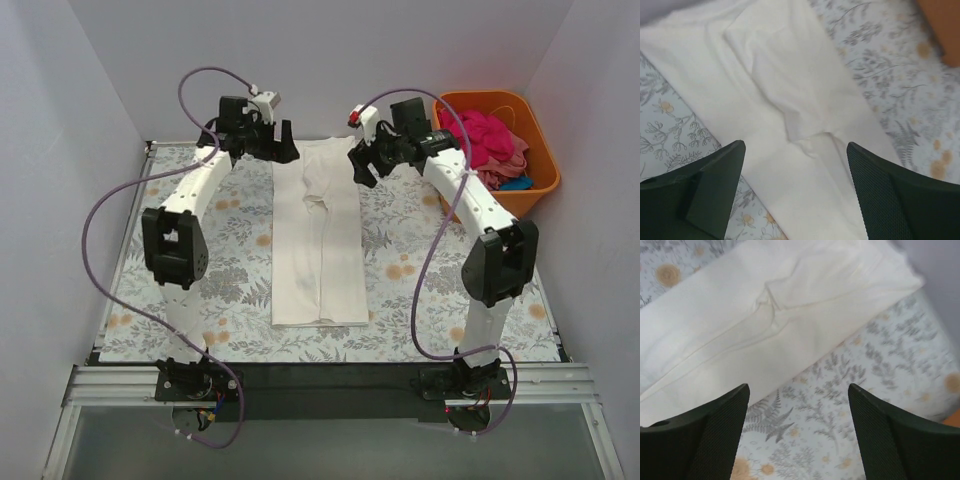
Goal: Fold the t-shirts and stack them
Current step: Fold the tshirt
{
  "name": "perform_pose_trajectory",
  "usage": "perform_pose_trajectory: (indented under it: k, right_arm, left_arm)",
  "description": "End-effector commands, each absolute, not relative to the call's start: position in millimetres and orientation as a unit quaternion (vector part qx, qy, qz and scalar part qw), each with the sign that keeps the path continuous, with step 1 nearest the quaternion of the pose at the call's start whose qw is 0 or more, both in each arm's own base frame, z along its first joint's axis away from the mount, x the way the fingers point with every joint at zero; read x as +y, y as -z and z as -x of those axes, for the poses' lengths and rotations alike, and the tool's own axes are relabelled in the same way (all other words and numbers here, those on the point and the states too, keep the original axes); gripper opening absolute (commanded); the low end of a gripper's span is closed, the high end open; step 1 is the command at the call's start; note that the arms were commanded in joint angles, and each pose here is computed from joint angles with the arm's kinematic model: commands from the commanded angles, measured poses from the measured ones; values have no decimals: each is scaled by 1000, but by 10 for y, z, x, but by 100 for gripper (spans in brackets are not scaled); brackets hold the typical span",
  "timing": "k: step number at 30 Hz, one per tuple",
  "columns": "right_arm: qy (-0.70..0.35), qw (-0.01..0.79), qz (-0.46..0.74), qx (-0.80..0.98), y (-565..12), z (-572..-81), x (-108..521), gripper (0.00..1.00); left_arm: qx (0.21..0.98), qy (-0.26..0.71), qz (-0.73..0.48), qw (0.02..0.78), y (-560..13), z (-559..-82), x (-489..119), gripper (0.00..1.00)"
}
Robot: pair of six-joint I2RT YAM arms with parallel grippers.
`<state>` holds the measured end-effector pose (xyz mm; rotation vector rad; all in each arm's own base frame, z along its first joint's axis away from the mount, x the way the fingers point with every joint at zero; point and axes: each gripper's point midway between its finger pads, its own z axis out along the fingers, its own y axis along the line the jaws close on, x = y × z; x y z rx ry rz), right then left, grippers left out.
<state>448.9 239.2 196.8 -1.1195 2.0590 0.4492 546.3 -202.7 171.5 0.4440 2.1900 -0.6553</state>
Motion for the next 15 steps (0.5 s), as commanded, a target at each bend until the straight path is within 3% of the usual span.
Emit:
perform_pose_trajectory:
  k: [1,2,5,8,12,13,15]
  right_arm:
    - [-179,482,477,713,-3096,-4317,2457,89]
    - [-182,489,480,705,-3148,-4279,2468,97]
    - [-190,511,507,667,-3419,-3968,2430,98]
    - [-212,508,580,601,-3418,-3533,2552,98]
    - [-209,448,640,588,-2836,-2807,2619,98]
    - [-201,431,652,590,-2654,-2689,2607,98]
    - [-202,403,688,568,-2402,-2313,2702,98]
  left_arm:
    - [742,293,-265,542,-3305,-5029,-2128,83]
    - [732,290,-256,561,-3446,-4812,-2062,83]
    - [668,288,-315,610,-3822,-4311,-2044,84]
    - [658,278,-397,576,-3462,-3821,-2109,85]
    - [645,248,-480,540,-3037,-3016,-2063,85]
    - [664,251,-488,508,-2622,-2813,-2031,85]
    - [654,253,-519,490,-2334,-2508,-2043,84]
